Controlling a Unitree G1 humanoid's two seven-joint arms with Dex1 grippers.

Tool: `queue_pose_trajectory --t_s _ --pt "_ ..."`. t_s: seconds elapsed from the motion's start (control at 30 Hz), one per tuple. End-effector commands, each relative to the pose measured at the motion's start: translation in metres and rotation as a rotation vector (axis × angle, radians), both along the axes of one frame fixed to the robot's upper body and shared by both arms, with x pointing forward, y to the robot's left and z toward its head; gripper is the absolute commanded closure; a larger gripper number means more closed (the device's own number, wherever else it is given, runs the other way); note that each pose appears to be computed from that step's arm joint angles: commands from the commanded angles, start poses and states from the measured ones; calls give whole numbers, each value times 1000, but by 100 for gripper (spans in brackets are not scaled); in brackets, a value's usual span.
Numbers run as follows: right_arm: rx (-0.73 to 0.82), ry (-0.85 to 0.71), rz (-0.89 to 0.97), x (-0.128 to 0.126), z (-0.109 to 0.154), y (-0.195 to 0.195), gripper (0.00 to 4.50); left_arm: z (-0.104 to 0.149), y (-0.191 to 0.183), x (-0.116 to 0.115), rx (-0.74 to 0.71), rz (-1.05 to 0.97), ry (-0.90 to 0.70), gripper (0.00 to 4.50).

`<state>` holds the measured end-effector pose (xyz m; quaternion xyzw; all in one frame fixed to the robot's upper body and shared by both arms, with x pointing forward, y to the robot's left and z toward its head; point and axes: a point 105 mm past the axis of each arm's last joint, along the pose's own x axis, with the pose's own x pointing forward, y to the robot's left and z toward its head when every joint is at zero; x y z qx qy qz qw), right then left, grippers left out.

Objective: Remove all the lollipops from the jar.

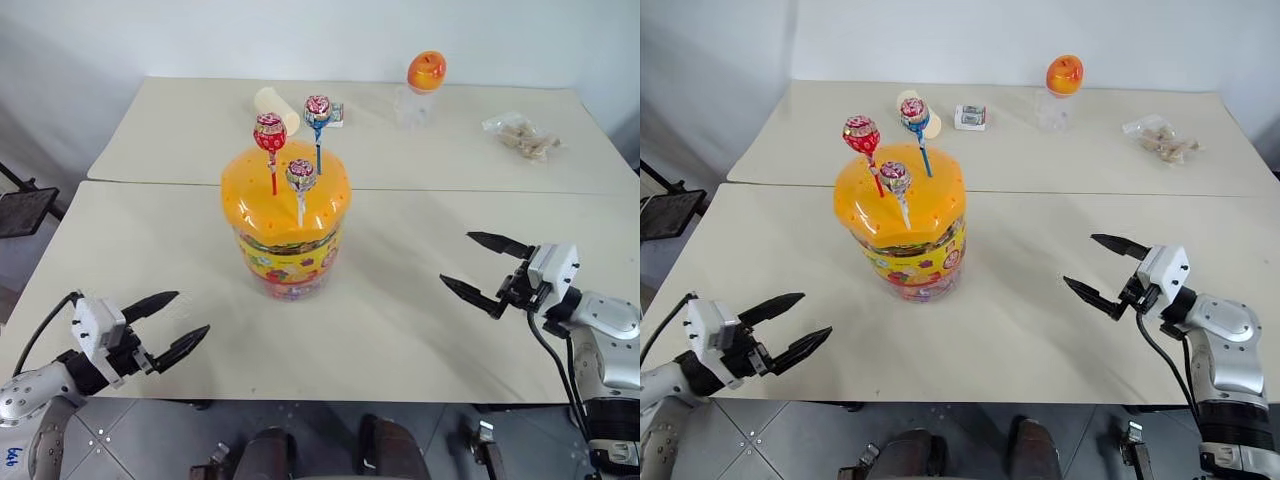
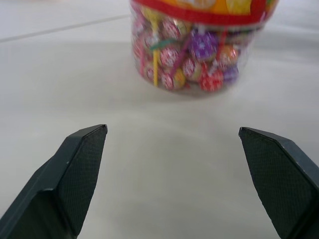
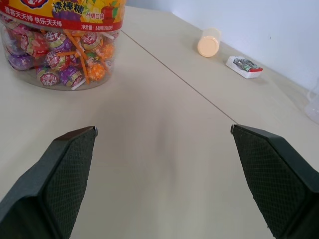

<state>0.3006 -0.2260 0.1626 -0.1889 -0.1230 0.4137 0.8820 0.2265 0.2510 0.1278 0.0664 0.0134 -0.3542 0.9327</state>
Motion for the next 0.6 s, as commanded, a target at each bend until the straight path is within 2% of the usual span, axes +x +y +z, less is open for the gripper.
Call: queue_pose_trajectory --t_s 0.03,0.13,0.27,0.5,0.6 --pt "23 -50 27 -4 16 3 1 9 0 -4 -1 -35 -7 0" --pt "93 -54 90 -16 27 9 1 31 5 3 -88 -41 -52 0" --pt "309 -112 127 -36 67 21 1 87 5 9 -256 -164 -108 0" --pt "476 -210 283 -91 116 49 1 155 -23 21 -327 -420 -204 0" --pt "517 -219 329 -107 123 59 1 167 -39 27 -311 -522 -226 0"
